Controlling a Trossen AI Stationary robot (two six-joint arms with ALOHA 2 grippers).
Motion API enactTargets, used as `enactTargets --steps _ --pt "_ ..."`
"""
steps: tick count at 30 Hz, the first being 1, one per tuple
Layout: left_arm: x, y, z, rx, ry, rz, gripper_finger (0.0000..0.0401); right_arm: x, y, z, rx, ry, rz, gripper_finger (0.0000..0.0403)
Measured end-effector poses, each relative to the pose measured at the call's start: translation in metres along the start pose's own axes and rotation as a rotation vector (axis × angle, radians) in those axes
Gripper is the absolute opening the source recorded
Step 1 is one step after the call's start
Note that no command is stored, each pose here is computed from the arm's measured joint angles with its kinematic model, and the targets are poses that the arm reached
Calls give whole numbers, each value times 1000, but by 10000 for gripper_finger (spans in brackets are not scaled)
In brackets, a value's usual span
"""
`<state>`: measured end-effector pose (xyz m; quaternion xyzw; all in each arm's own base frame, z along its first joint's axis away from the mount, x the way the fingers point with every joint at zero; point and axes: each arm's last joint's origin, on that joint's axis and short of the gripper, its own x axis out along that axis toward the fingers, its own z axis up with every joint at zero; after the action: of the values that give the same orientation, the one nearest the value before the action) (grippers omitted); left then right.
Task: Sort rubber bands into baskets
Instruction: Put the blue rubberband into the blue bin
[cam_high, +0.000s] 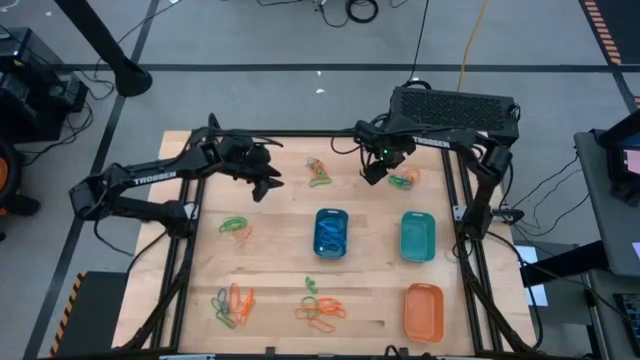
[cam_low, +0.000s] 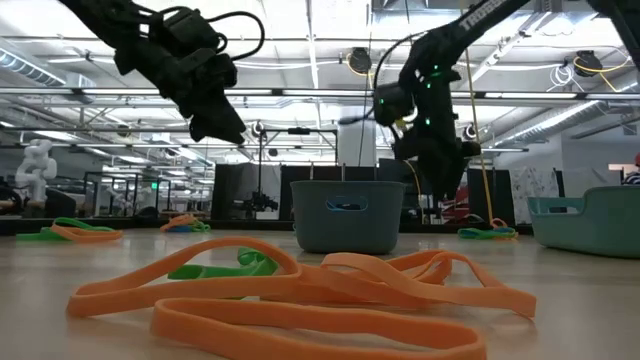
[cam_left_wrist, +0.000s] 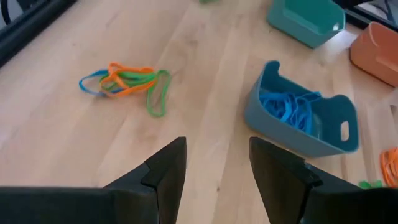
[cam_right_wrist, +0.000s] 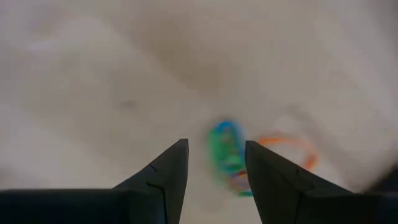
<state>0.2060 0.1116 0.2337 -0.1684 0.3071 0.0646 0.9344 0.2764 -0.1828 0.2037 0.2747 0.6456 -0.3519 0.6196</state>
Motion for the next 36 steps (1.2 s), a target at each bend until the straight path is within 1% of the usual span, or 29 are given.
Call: enactTargets --steps 2,4,6,9,17,21,29,32,36 --pt "3 1 2 -20 -15 -1 182 6 -6 4 12 4 -58 150" --pt "7 2 6 -61 -49 -8 182 10 -12 6 17 20 -76 150" --pt "10 1 7 -100 -64 -15 182 14 -17 7 23 27 -68 150" --pt "14 0 8 -123 -71 -26 182 21 -22 6 30 53 -26 150" --pt "22 -4 6 -200 -42 -23 182 50 -26 -11 -6 116 -15 150" --pt "24 -8 6 -198 -45 5 182 52 -28 -21 -31 123 -15 150" --pt "24 -7 6 -197 -49 34 182 36 -34 -33 -13 16 8 150" --pt "24 -7 6 -197 -52 46 182 37 -35 -36 -10 23 7 143" --pt "24 -7 6 -198 -53 50 182 47 -36 -44 -8 58 1 125"
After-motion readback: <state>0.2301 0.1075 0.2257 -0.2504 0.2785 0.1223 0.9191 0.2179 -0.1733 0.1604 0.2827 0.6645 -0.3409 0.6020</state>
